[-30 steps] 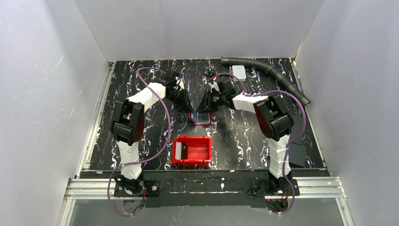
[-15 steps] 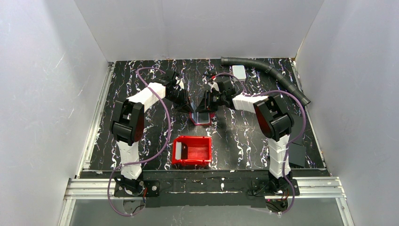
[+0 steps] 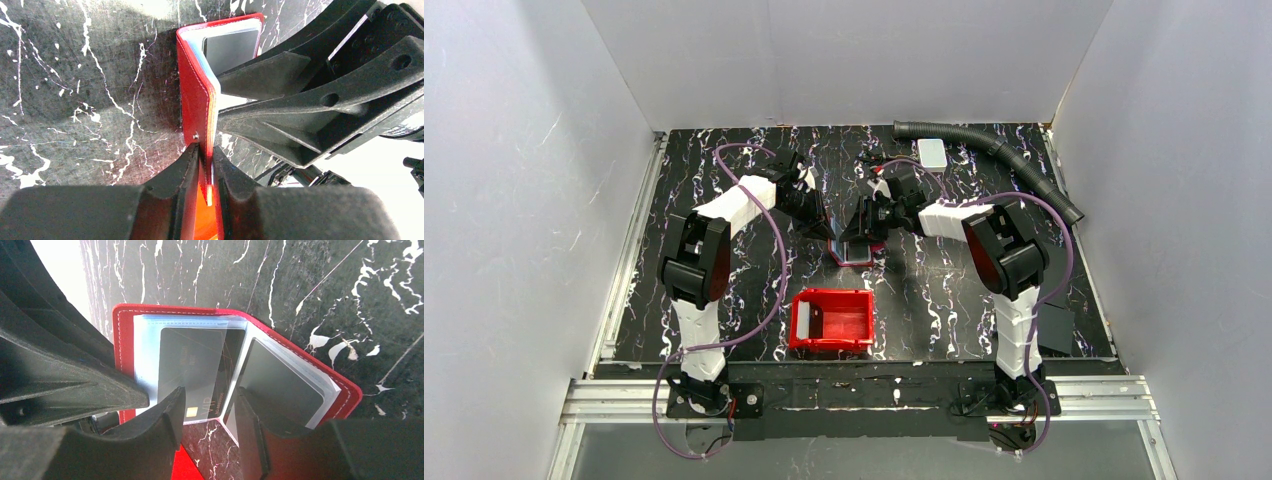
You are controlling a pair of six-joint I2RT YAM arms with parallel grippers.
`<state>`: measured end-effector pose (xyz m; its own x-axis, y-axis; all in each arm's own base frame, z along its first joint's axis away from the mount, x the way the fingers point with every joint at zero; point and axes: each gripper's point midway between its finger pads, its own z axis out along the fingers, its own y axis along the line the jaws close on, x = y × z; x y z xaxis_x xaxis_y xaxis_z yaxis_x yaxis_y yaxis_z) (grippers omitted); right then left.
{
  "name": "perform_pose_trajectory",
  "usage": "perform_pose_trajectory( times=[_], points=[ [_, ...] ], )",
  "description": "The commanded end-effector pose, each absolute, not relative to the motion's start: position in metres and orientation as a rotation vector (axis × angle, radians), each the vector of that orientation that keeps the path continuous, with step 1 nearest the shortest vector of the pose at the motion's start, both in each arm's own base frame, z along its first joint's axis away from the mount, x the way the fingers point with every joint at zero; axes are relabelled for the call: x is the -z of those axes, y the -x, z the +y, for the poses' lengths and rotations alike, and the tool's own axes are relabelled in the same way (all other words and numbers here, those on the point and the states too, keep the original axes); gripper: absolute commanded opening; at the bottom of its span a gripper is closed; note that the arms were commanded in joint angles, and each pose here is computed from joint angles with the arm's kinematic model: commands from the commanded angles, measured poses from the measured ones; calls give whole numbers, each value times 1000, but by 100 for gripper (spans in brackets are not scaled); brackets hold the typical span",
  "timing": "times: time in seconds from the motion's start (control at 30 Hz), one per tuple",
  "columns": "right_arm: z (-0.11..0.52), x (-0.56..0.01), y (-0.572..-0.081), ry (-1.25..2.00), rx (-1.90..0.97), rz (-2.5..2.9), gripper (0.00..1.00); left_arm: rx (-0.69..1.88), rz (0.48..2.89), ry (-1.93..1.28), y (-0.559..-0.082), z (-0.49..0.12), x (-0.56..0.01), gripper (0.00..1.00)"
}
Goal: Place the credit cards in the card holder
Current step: Open the card holder at the center of the board.
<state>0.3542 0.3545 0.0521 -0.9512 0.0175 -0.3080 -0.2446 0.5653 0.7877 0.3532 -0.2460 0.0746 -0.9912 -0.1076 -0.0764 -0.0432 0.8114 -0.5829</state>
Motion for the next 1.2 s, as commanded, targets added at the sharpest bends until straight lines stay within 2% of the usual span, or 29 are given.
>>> perform_pose_trajectory(
  times=[0.0, 0.17, 0.33, 0.43, 0.53, 0.6, 0.87, 1.17],
  points=[
    [358, -81, -358, 238, -1373, 2428, 51, 962, 2851, 106, -352, -245, -95, 15],
    [361, -90, -356, 229, -1406, 2397, 59, 937, 2865, 103, -350, -241, -90, 19],
    [365, -89, -355, 232, -1419, 2398, 60, 886, 2888, 125, -347, -227, -82, 23],
    [367, -87, -355, 227, -1428, 2403, 57, 896, 2894, 143, -345, -222, -80, 24],
    [368, -83, -357, 217, -1428, 2410, 48, 898, 2889, 156, -345, -220, -80, 24],
    [369, -78, -358, 210, -1425, 2420, 47, 900, 2887, 158, -345, -219, -80, 23],
    [368, -61, -357, 197, -1390, 2466, 56, 890, 2910, 192, -344, -214, -68, 23],
    [371, -50, -354, 194, -1397, 2491, 56, 851, 2960, 238, -340, -204, -45, 12]
  ],
)
